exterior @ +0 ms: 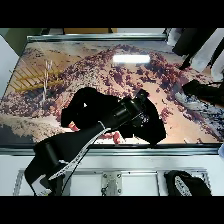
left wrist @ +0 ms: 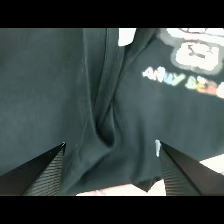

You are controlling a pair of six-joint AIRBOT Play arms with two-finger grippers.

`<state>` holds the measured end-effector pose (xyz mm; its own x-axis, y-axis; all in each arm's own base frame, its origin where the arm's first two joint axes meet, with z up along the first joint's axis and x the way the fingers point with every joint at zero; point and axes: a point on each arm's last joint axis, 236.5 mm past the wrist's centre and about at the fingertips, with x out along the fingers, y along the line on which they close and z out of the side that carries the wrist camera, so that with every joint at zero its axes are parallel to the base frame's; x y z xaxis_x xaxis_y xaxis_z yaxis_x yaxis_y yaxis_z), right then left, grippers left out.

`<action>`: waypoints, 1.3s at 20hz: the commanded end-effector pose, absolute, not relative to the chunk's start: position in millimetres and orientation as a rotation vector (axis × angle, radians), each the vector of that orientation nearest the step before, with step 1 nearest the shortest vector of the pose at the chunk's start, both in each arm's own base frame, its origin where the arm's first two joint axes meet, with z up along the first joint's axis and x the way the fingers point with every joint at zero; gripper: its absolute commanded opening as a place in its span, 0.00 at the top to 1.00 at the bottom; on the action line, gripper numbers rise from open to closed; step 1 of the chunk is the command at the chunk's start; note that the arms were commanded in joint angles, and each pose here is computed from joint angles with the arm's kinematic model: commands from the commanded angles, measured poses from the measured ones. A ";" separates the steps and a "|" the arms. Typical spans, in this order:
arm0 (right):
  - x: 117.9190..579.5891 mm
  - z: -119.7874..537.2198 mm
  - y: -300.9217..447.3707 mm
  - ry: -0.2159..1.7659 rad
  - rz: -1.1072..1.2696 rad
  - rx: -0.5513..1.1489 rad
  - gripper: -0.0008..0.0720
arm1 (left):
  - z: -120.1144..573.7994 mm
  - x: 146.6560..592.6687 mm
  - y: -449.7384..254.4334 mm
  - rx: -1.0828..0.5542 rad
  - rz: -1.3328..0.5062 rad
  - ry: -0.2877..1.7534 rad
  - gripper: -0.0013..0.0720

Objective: Fold the clothes and pants, and hang the long-sleeved shirts on hangers.

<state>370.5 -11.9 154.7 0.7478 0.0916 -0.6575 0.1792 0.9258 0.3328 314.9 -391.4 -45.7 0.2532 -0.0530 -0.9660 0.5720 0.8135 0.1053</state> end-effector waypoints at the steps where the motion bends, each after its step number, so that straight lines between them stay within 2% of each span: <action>1: 366.1 147.2 -10.4 0.759 -0.048 0.394 0.32 | -61.0 326.2 -382.2 0.575 -0.355 1.277 0.15; 8: 360.2 128.8 -9.1 0.805 -0.042 0.377 0.32 | -74.3 340.1 -337.5 0.566 -0.185 1.363 0.15; 17: 357.1 118.8 -8.5 0.828 -0.045 0.381 0.32 | -70.0 344.0 -319.8 0.557 -0.135 1.397 0.15; 18: 356.2 117.8 -8.2 0.834 -0.044 0.381 0.32 | -70.1 344.5 -318.7 0.554 -0.133 1.400 0.48; 19: 353.9 115.8 -7.3 0.847 -0.043 0.381 0.32 | -70.1 344.7 -319.1 0.554 -0.134 1.398 0.89; 20: 350.8 113.2 -6.0 0.865 -0.040 0.381 0.32 | -70.1 345.1 -319.5 0.554 -0.136 1.396 0.96; 23: 341.4 106.2 -2.1 0.915 0.017 0.282 0.32 | -60.6 349.2 -320.1 0.549 -0.155 1.375 0.96; 26: 340.1 105.0 11.8 0.926 0.072 0.228 0.32 | -16.8 369.4 -321.7 0.448 -0.191 1.274 0.96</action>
<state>344.8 0.7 108.2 0.6238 0.1358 -0.7697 0.1083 0.9603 0.2572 355.1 -320.4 -46.1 0.2305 0.1764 -0.9569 0.3992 0.8797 0.2583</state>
